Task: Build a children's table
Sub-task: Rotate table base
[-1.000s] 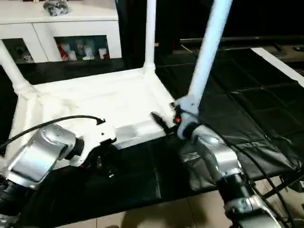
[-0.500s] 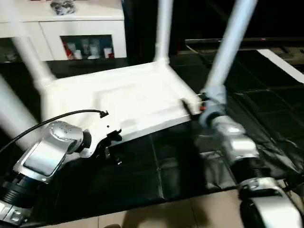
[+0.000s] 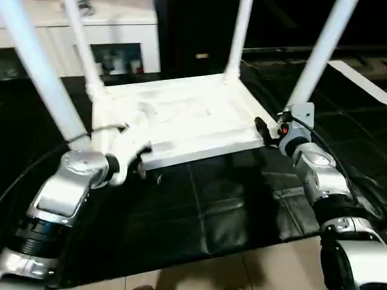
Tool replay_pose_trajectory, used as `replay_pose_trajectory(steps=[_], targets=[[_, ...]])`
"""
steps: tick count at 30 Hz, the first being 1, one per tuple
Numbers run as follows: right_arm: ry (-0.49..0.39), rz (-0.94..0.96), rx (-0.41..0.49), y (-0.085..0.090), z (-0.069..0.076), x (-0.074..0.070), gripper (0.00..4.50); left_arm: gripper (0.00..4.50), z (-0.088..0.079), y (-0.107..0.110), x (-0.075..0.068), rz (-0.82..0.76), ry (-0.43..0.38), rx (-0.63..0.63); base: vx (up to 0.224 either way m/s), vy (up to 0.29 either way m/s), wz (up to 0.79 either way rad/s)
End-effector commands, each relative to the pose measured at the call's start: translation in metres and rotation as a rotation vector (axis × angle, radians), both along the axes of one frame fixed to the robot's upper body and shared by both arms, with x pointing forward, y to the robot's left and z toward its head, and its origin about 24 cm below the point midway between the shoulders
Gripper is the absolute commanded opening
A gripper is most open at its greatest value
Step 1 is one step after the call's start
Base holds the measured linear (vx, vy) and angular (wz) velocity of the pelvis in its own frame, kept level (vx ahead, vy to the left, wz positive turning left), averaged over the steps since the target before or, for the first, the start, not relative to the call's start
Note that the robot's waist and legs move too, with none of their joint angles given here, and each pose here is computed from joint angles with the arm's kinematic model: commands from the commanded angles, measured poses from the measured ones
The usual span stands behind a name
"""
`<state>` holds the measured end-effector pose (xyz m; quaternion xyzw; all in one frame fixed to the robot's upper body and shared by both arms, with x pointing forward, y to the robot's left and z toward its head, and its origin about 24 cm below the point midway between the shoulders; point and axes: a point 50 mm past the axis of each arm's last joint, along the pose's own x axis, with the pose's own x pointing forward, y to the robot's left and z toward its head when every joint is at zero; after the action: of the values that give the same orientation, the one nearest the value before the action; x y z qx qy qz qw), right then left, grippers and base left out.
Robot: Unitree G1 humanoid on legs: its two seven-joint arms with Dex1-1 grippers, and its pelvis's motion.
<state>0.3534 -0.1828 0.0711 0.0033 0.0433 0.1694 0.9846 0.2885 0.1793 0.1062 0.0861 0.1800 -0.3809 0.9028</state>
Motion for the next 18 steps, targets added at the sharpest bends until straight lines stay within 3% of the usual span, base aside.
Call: replay_pose_trajectory(steps=[1,2,3,4,8,12,16,18], targets=[[-0.006,0.064,0.009,0.007,0.003,-0.003,4.5,4.46,0.01,0.004,-0.004,0.011,-0.017,-0.035,0.0,0.0,0.0],[0.011,0.148,0.021,0.013,-0.001,-0.014,4.5,4.46,0.01,0.01,-0.02,-0.048,0.027,-0.044,0.0,0.0,0.0],[0.011,0.148,0.021,0.013,-0.001,-0.014,4.5,4.46,0.01,0.01,-0.02,-0.048,0.027,-0.044,0.0,0.0,0.0],[0.02,0.208,0.033,0.017,-0.003,-0.021,4.5,4.46,0.008,0.015,-0.031,-0.087,0.071,-0.022,0.0,0.0,0.0],[0.05,0.534,0.122,0.036,-0.003,-0.058,4.5,4.46,0.003,0.044,-0.061,-0.094,0.242,0.092,0.0,0.0,0.0],[0.09,0.694,0.155,0.041,-0.001,-0.077,4.5,4.46,0.011,0.066,-0.072,-0.01,0.307,0.15,0.0,0.0,0.0],[0.121,0.762,0.161,0.042,0.0,-0.085,4.5,4.46,0.021,0.086,-0.079,0.063,0.345,0.222,0.0,0.0,0.0],[0.124,0.755,0.16,0.042,0.002,-0.084,4.5,4.46,0.027,0.106,-0.078,0.158,0.341,0.296,0.0,0.0,0.0]])
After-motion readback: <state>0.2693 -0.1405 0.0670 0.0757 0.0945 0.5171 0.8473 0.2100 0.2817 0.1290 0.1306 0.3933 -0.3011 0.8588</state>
